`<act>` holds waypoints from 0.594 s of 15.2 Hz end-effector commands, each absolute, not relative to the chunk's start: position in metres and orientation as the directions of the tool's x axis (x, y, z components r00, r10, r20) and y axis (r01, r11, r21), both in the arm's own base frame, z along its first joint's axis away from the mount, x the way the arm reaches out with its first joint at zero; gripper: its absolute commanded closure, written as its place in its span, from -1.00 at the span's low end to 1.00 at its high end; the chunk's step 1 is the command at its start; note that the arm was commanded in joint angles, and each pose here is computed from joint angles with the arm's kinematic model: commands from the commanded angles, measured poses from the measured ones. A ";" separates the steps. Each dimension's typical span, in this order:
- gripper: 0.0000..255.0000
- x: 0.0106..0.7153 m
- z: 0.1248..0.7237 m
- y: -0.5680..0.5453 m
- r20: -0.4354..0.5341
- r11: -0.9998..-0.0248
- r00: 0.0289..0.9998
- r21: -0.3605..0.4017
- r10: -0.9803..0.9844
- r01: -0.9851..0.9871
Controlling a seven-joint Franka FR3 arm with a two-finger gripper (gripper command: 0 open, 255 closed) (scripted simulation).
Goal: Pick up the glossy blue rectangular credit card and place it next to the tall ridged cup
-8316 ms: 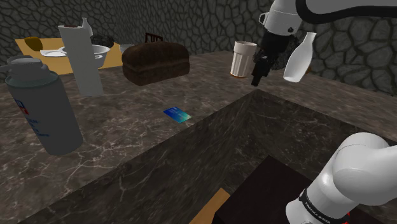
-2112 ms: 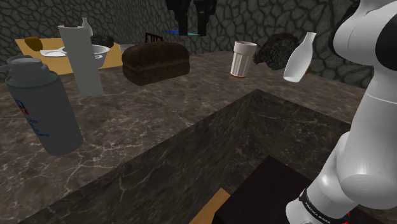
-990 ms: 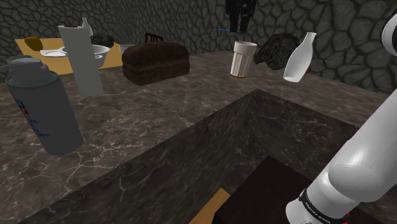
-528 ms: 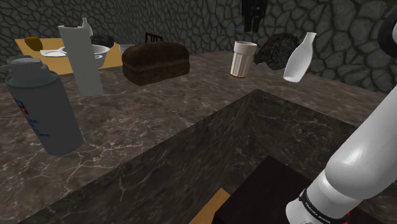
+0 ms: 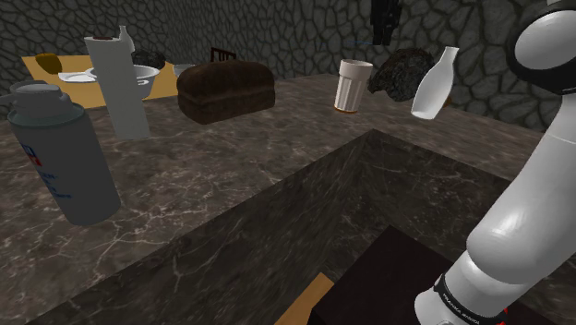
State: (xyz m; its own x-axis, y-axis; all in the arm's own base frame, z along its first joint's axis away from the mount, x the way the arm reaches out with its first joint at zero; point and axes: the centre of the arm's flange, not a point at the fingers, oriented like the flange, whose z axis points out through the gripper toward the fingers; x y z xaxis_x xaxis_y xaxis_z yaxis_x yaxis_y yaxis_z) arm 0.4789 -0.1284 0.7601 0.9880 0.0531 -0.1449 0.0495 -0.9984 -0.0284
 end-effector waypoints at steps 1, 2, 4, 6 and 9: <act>1.00 0.480 0.758 -0.157 -0.145 -0.998 0.988 -0.028 0.055 0.051; 1.00 0.481 0.758 -0.170 -0.145 -0.998 0.988 -0.028 0.055 0.051; 1.00 0.483 0.758 -0.196 -0.145 -0.998 0.988 -0.028 0.055 0.051; 1.00 0.485 0.753 -0.213 -0.145 -0.998 0.988 -0.028 0.055 0.051; 1.00 0.485 0.737 -0.213 -0.145 -0.998 0.988 -0.028 0.055 0.051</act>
